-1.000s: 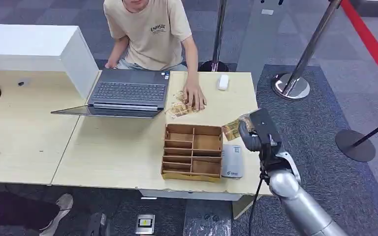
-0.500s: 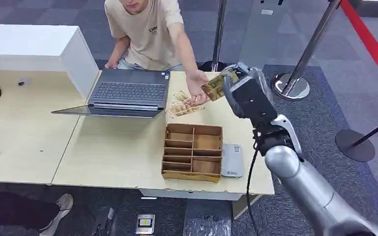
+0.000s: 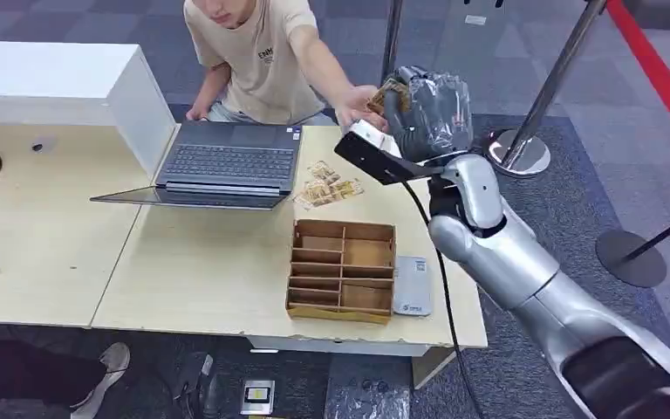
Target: Pass the card to the sensor for recognition and then transmit it.
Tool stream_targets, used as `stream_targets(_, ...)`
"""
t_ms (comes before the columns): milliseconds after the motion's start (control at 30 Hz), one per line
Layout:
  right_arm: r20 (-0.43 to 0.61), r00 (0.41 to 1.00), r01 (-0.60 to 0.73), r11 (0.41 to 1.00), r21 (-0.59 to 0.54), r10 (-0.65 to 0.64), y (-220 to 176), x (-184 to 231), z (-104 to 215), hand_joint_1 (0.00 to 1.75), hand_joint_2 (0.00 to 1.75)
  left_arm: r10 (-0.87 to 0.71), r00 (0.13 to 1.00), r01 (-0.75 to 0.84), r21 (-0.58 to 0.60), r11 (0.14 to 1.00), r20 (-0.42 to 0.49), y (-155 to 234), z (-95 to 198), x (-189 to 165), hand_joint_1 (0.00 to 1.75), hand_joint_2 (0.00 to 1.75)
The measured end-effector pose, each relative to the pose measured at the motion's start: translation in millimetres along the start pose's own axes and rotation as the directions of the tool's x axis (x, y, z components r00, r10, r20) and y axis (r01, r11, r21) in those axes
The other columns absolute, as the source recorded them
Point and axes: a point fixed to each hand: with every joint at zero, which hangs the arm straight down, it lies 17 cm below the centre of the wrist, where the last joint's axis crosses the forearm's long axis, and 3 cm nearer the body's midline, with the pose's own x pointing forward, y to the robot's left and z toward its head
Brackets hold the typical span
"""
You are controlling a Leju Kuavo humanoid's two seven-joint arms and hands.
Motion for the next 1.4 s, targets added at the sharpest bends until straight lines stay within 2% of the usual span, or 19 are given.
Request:
stream_targets(33, 0.004, 1.0, 0.005, 1.0, 0.03, -0.005, 10, 1, 2, 1.75, 1.75, -0.004, 1.0, 0.004, -0.004, 1.0, 0.003, -1, 0, 1, 0.0, 0.0)
stream_targets(100, 0.012, 1.0, 0.019, 0.996, 0.084, -0.02, 27, 4, 9, 1.45, 1.75, -0.01, 1.0, 0.01, -0.009, 1.0, 0.007, -4, 0, 3, 0.0, 0.0)
stream_targets(133, 0.014, 1.0, 0.025, 0.994, 0.103, -0.026, 33, 5, 12, 1.45, 1.75, -0.013, 1.0, 0.013, -0.01, 1.0, 0.008, -4, 0, 3, 0.0, 0.0)
stream_targets(167, 0.017, 0.999, 0.03, 0.991, 0.131, -0.033, 41, 7, 15, 0.0, 1.75, -0.017, 1.0, 0.017, -0.011, 1.0, 0.008, -4, 0, 3, 0.0, 0.0)
stream_targets(200, 0.02, 0.999, 0.034, 0.988, 0.152, -0.038, 47, 8, 18, 0.0, 0.0, -0.02, 1.0, 0.02, -0.012, 1.0, 0.009, -5, 0, 3, 0.0, 0.0)
stream_targets(333, 0.021, 0.997, 0.072, 0.973, 0.219, -0.078, 67, 14, 31, 0.0, 0.0, -0.032, 0.999, 0.032, -0.014, 0.999, 0.012, -5, 0, 3, 0.0, 0.0)
stream_targets(433, -0.01, 0.991, 0.136, 0.966, 0.218, -0.137, 70, 13, 35, 0.0, 0.0, -0.037, 0.999, 0.037, -0.015, 0.999, 0.013, -5, 0, 3, 0.0, 0.0)
stream_targets(533, -0.066, 0.968, 0.25, 0.956, 0.155, -0.242, 59, 8, 33, 0.0, 0.0, -0.036, 0.999, 0.036, -0.015, 0.999, 0.012, -5, 1, 2, 0.0, 0.0)
stream_targets(667, -0.172, 0.869, 0.476, 0.879, 0.03, -0.465, 40, -3, 39, 0.0, 0.0, -0.023, 1.0, 0.023, -0.017, 1.0, 0.005, -6, 1, 0, 0.0, 0.0)
stream_targets(700, -0.184, 0.848, 0.508, 0.861, 0.01, -0.498, 37, -4, 42, 0.0, 1.75, -0.019, 1.0, 0.019, -0.017, 1.0, 0.005, -6, 1, 0, 0.0, 0.0)
stream_targets(800, -0.223, 0.771, 0.603, 0.796, -0.042, -0.596, 34, -6, 62, 0.0, 1.75, -0.005, 1.0, 0.005, -0.008, 1.0, 0.007, -4, 2, -4, 0.0, 0.0)
stream_targets(867, -0.23, 0.748, 0.629, 0.775, -0.05, -0.622, 36, -3, 81, 0.0, 1.75, 0.007, 1.0, -0.007, 0.001, 1.0, 0.007, -1, 2, -8, 0.0, 0.0)
stream_targets(1100, -0.221, 0.811, 0.567, 0.821, 0.066, -0.542, 63, 30, 166, 0.0, 1.75, 0.042, 0.999, -0.043, 0.033, 0.999, 0.009, 5, 6, -26, 0.0, 0.0)
stream_targets(1267, -0.201, 0.857, 0.494, 0.867, 0.061, -0.474, 62, 40, 198, 0.02, 1.75, 0.061, 0.998, -0.061, 0.041, 0.997, 0.001, 8, 7, -30, 0.0, 0.0)
stream_targets(1300, -0.201, 0.861, 0.487, 0.871, 0.059, -0.467, 62, 41, 200, 0.33, 1.75, 0.062, 0.998, -0.062, 0.042, 0.997, 0.001, 8, 7, -30, 0.0, 0.0)
stream_targets(1367, -0.206, 0.866, 0.475, 0.878, 0.056, -0.456, 62, 41, 208, 1.47, 1.75, 0.064, 0.998, -0.063, 0.044, 0.997, 0.0, 9, 7, -31, 0.0, 0.0)
stream_targets(1400, -0.212, 0.866, 0.473, 0.879, 0.057, -0.453, 63, 42, 212, 1.54, 1.75, 0.065, 0.998, -0.064, 0.045, 0.997, -0.002, 10, 7, -31, 0.0, 0.0)
